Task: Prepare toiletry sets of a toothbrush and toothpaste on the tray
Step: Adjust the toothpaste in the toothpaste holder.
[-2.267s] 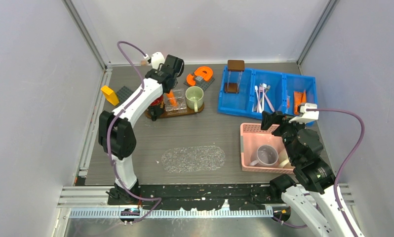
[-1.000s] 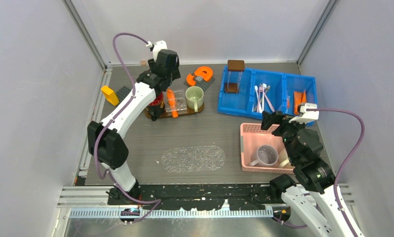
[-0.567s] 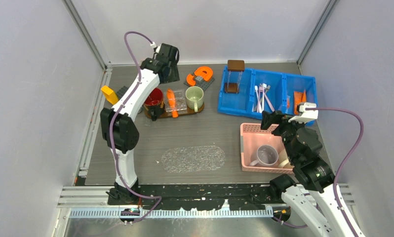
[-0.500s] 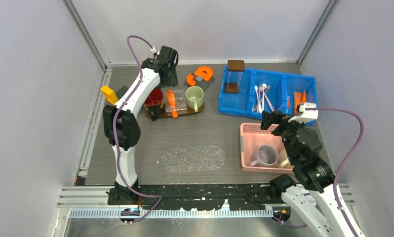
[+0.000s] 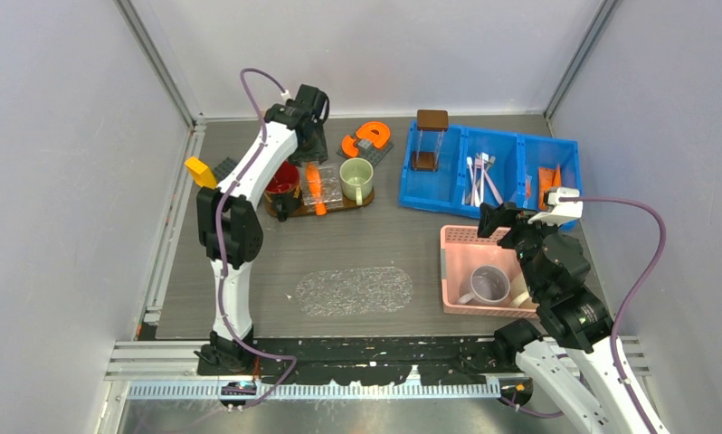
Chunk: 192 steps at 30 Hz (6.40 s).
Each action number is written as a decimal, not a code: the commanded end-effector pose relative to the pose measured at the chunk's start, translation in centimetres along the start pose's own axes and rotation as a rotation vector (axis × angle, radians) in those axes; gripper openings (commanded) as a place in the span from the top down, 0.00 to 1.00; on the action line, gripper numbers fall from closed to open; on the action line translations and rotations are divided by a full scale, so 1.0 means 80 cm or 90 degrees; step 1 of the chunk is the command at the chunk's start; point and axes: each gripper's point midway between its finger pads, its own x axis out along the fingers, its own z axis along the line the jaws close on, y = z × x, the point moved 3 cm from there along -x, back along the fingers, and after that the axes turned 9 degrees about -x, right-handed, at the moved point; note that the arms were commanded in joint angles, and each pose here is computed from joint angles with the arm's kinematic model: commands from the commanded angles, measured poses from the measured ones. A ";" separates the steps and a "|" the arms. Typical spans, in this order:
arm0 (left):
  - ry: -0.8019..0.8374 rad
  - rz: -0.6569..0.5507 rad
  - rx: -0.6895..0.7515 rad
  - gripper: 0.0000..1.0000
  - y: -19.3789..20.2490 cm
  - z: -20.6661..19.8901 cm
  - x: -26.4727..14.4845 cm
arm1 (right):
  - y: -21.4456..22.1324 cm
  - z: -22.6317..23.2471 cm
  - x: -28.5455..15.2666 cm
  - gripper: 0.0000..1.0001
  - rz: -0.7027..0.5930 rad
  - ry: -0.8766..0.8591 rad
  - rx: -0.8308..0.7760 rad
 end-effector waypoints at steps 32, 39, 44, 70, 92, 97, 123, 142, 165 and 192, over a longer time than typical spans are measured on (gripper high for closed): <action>-0.005 0.035 0.014 0.76 0.004 -0.002 0.009 | -0.014 -0.001 0.000 0.07 -0.025 0.006 0.002; 0.006 0.007 0.007 0.93 -0.009 -0.003 -0.008 | -0.014 -0.001 -0.001 0.07 -0.025 0.006 0.002; 0.012 -0.021 0.001 1.00 -0.020 -0.002 -0.023 | -0.015 -0.002 -0.001 0.07 -0.026 0.006 0.003; -0.007 0.020 0.012 1.00 0.004 0.005 -0.004 | -0.018 -0.003 -0.004 0.07 -0.033 0.007 0.006; -0.023 0.030 0.005 0.67 0.005 0.005 0.004 | -0.019 -0.003 -0.006 0.07 -0.035 0.004 0.008; -0.024 0.026 0.008 0.62 0.004 0.006 0.002 | -0.018 -0.002 -0.005 0.07 -0.033 0.002 0.007; -0.021 0.018 0.004 0.93 -0.002 0.007 -0.011 | -0.018 -0.001 -0.005 0.07 -0.033 0.000 0.007; 0.000 -0.013 -0.006 1.00 -0.012 0.005 -0.032 | -0.019 -0.001 -0.006 0.07 -0.034 -0.001 0.009; 0.010 -0.031 -0.002 0.99 -0.018 0.002 -0.029 | -0.018 -0.002 -0.007 0.07 -0.035 0.000 0.010; 0.009 0.012 -0.006 0.99 0.005 0.007 -0.024 | -0.017 -0.001 -0.005 0.07 -0.031 -0.001 0.009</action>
